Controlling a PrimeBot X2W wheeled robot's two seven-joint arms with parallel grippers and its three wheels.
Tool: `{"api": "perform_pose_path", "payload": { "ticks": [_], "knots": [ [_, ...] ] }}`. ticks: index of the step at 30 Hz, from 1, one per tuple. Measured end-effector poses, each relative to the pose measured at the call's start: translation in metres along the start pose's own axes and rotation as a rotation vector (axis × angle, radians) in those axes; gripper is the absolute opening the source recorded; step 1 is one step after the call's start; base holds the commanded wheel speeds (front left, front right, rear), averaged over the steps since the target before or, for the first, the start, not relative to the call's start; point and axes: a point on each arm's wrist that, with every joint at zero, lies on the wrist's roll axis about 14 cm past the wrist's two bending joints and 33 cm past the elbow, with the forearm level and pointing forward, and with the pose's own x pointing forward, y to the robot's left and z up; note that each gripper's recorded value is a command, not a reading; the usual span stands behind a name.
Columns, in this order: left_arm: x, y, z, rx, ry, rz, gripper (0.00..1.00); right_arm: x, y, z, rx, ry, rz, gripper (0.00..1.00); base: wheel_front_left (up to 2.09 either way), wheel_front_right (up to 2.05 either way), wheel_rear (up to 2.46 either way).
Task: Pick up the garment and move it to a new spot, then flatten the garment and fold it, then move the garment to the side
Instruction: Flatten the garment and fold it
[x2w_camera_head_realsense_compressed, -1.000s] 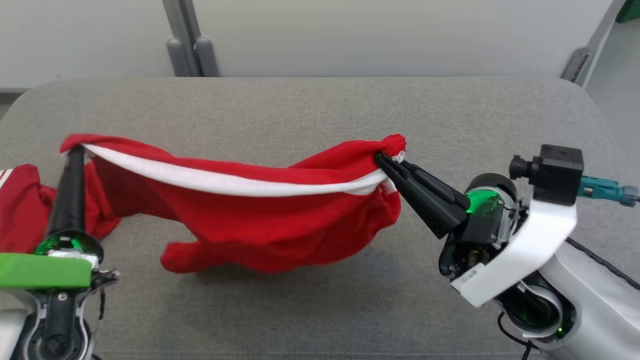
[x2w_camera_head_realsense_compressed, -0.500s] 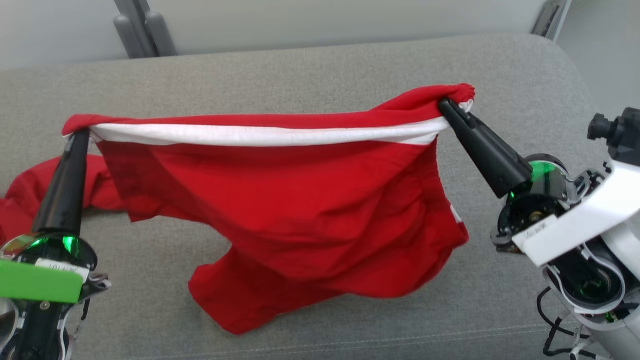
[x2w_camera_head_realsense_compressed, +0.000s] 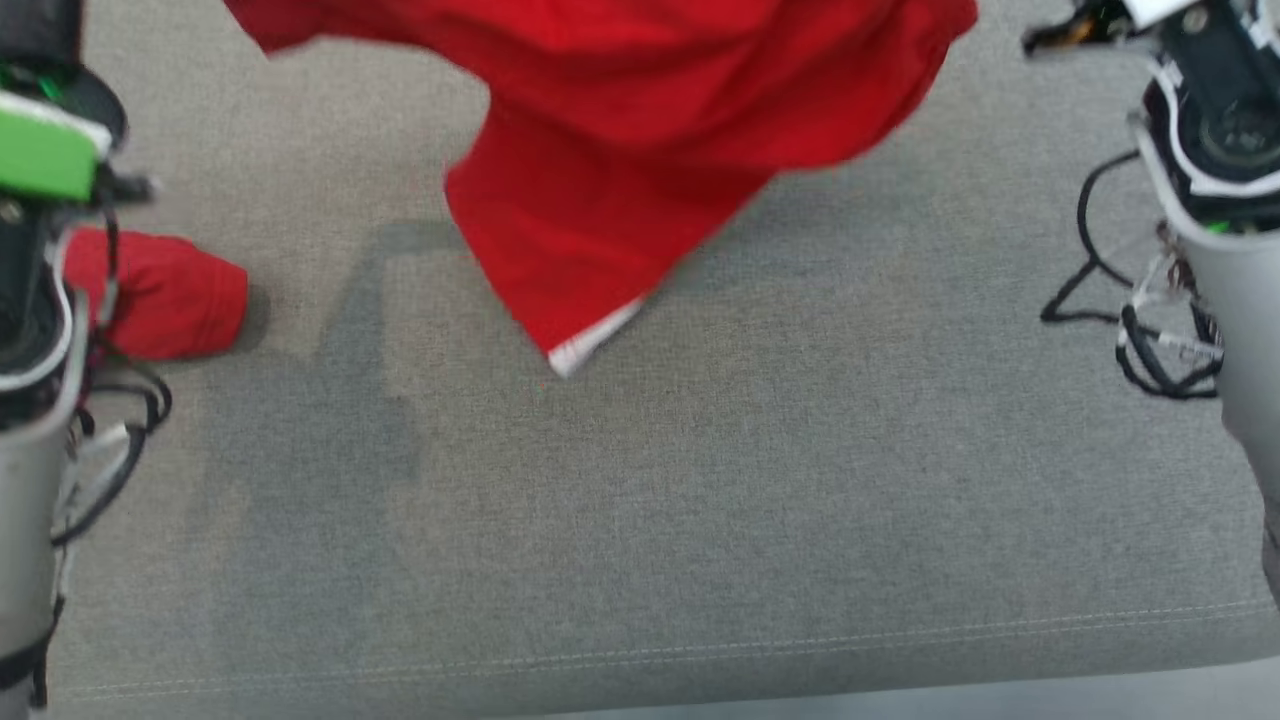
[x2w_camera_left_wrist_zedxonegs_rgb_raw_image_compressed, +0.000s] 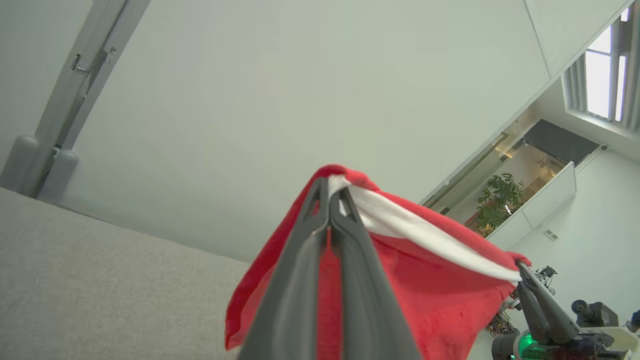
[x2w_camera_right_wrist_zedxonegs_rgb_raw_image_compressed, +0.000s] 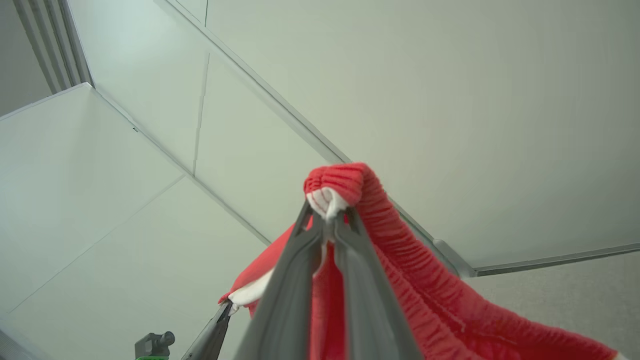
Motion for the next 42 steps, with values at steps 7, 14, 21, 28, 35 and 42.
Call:
{"api": "perform_pose_path", "payload": {
  "ticks": [7,14,21,28,35,42],
  "knots": [
    [0.046,-0.027,0.046,0.099,-0.228,-0.112,0.0,0.039,0.012,0.035,-0.049,-0.161,0.079,0.0,0.0,0.0,0.0],
    [0.051,0.034,-0.035,0.152,-0.056,0.009,0.0,0.02,-0.087,-0.028,0.002,-0.027,-0.131,0.0,0.0,0.0,0.0],
    [-0.057,0.137,-0.139,0.014,0.19,0.384,0.0,-0.081,-0.157,-0.131,0.187,0.187,-0.378,0.0,0.0,0.0,0.0],
    [-0.101,0.14,-0.137,-0.083,0.166,0.483,0.0,-0.134,-0.144,-0.15,0.267,0.213,-0.417,0.0,0.0,0.0,0.0],
    [-0.122,0.113,-0.136,-0.112,0.171,0.454,0.0,-0.169,-0.129,-0.151,0.263,0.233,-0.439,0.0,0.0,0.0,0.0],
    [-0.156,0.105,-0.132,-0.091,0.188,0.472,0.0,-0.202,-0.117,-0.163,0.254,0.274,-0.466,0.0,0.0,0.0,0.0]
  ]
}}
